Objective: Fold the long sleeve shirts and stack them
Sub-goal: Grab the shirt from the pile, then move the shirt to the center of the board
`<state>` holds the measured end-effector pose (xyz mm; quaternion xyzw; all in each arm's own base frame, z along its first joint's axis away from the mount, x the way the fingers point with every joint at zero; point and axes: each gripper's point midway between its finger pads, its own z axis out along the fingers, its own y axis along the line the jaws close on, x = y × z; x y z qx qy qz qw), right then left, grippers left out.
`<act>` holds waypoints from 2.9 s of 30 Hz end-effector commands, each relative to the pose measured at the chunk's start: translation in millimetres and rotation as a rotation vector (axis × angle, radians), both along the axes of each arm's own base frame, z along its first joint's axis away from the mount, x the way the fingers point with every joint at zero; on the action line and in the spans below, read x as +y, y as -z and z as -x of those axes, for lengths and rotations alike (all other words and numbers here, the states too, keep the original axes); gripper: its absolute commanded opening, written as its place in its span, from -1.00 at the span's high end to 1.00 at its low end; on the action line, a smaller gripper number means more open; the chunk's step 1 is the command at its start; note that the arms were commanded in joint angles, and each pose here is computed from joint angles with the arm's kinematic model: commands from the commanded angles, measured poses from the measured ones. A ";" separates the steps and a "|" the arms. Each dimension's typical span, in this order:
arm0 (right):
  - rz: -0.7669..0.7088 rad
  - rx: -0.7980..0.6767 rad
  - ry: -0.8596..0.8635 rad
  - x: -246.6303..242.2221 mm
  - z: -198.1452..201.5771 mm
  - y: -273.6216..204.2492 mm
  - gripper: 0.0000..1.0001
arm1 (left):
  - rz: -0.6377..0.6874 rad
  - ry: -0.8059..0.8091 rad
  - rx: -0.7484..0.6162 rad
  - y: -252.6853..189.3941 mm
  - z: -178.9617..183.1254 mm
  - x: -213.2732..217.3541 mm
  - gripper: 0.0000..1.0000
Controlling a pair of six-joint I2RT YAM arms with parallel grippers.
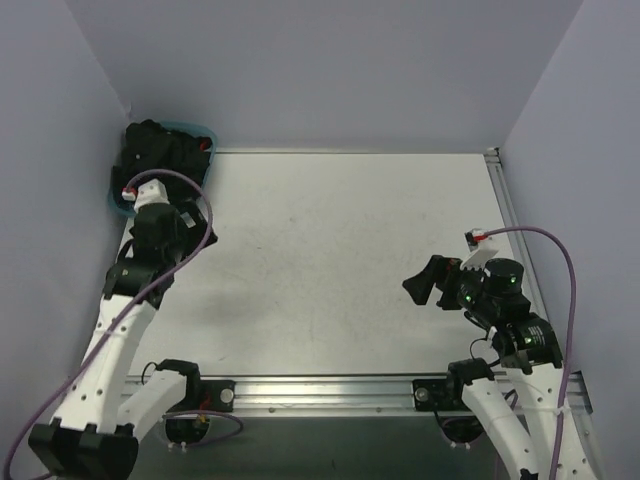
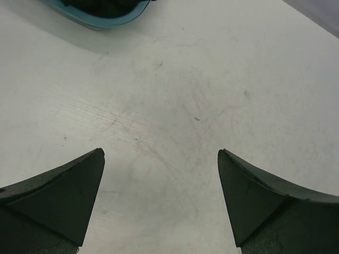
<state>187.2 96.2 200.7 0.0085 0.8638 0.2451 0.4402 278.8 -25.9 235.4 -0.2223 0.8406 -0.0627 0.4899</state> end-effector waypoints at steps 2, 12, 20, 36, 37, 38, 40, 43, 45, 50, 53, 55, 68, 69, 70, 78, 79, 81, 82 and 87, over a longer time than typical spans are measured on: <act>-0.062 0.045 -0.059 14.8 6.2 4.1 -1.00 | 0.093 -0.086 -0.131 -51.7 -85.5 21.5 -0.95; -0.051 0.028 -0.092 17.3 15.5 11.4 -1.00 | 0.032 -0.296 -0.185 -18.2 -235.0 93.7 -0.95; -0.043 0.030 -0.146 23.5 20.6 17.8 -1.00 | -0.011 -0.409 -0.248 32.4 -297.5 128.2 -0.95; -0.040 -0.016 -0.167 24.9 23.1 0.6 -1.00 | -0.123 -0.239 -0.667 -173.9 -278.7 91.0 1.00; -0.031 -0.022 -0.163 23.0 23.4 -1.7 -1.00 | -0.140 -0.217 -0.701 -195.0 -271.2 80.6 1.00; -0.029 -0.047 -0.161 22.2 23.4 -11.2 -1.00 | -0.182 -0.159 -0.747 -224.6 -257.4 52.9 1.00; -0.011 -0.065 -0.148 18.0 24.3 -17.8 -1.00 | -0.221 -0.116 -0.806 -270.5 -236.5 32.5 1.00; 0.006 -0.107 -0.126 12.1 25.8 -33.7 -1.00 | -0.193 0.007 -0.904 -330.8 -193.9 -17.8 1.00; 0.019 -0.130 -0.109 7.7 26.9 -42.3 -1.00 | -0.146 0.113 -0.949 -356.5 -160.5 -56.2 1.00; 0.050 -0.173 -0.069 -3.0 31.7 -56.1 -1.00 | 0.023 0.400 -0.986 -364.5 -86.4 -129.0 1.00; 0.065 -0.175 -0.063 -6.9 36.9 -61.3 -1.00 | 0.121 0.541 -0.882 -310.9 -63.6 -159.6 1.00; 0.075 -0.158 -0.065 -8.2 40.2 -60.2 -1.00 | 0.172 0.582 -0.809 -275.1 -52.4 -169.3 0.76; 0.049 0.149 -0.170 15.6 36.3 -5.8 -1.00 | 0.261 0.399 -0.131 19.9 66.7 -98.7 -0.57; 0.052 0.183 -0.177 19.6 30.4 2.9 -1.00 | 0.245 0.364 -0.122 24.7 66.8 -91.5 -0.57; 0.058 0.197 -0.175 21.6 27.2 7.5 -1.00 | 0.230 0.337 -0.115 27.4 65.7 -86.2 -0.58; 0.234 0.207 -0.237 92.2 -20.2 35.5 -0.97 | 0.146 0.214 -0.041 44.3 -3.9 -75.1 -0.64; 0.222 0.196 -0.246 103.0 -27.0 33.1 -0.96 | 0.169 0.149 -0.048 45.3 -18.4 -60.0 -0.64; 0.202 0.186 -0.251 127.1 -44.9 40.5 -0.96 | 0.230 0.104 -0.061 50.0 -47.9 -51.7 -0.64; 0.175 0.185 -0.231 135.0 -52.7 38.4 -0.96 | 0.263 0.037 -0.066 57.7 -68.0 -38.0 -0.64; 0.099 0.144 -0.207 174.6 -92.4 53.2 -0.97 | 0.264 -0.028 -0.100 65.1 -126.5 -26.1 -0.64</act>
